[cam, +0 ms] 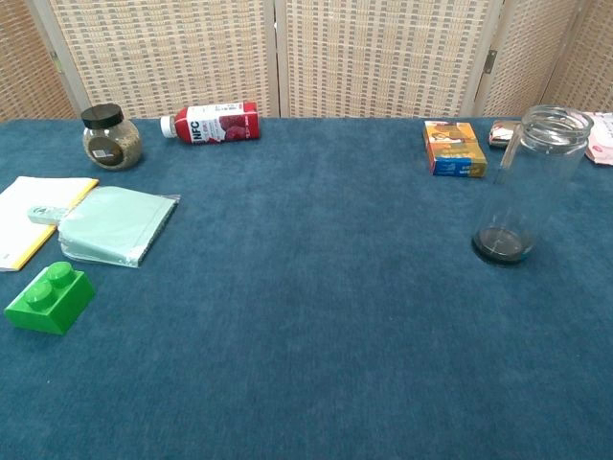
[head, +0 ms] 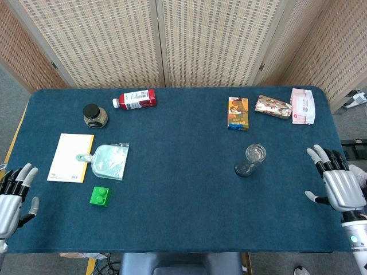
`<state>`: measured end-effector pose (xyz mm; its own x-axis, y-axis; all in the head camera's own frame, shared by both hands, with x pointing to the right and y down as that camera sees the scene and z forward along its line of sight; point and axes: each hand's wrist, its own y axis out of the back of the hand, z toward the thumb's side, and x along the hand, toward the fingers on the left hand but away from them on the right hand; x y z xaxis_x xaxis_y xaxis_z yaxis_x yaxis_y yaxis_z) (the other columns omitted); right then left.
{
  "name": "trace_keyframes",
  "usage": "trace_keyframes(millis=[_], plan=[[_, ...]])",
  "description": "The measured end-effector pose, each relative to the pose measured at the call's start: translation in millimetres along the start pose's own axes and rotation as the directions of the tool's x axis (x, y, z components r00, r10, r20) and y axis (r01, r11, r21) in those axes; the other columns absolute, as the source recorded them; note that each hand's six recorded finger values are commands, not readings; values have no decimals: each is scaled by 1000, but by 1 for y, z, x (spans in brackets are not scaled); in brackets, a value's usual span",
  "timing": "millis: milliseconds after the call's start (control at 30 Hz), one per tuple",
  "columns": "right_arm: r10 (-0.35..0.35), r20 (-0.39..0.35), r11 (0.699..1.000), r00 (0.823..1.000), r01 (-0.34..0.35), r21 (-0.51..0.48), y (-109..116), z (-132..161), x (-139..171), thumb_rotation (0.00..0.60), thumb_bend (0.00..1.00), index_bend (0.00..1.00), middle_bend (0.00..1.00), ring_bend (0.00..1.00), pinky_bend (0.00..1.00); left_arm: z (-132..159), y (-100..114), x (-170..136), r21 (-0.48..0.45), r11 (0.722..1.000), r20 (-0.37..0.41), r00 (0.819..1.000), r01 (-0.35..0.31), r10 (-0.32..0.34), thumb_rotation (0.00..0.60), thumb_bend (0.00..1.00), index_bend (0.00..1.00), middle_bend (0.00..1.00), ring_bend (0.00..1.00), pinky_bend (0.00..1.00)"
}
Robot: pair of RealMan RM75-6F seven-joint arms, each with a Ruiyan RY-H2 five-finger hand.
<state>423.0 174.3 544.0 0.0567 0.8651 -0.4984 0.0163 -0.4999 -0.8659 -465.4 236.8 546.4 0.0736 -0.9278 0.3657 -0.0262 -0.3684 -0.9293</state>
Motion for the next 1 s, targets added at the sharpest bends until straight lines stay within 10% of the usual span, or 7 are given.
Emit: trace_keyframes(millis=[1000], plan=[[-58,36,996,998,60,-63,-29,-29,30,600,136,18,0,0,0,0,-22,9,25,997,-10,998,68,-68,600,517,0,5,0,0]])
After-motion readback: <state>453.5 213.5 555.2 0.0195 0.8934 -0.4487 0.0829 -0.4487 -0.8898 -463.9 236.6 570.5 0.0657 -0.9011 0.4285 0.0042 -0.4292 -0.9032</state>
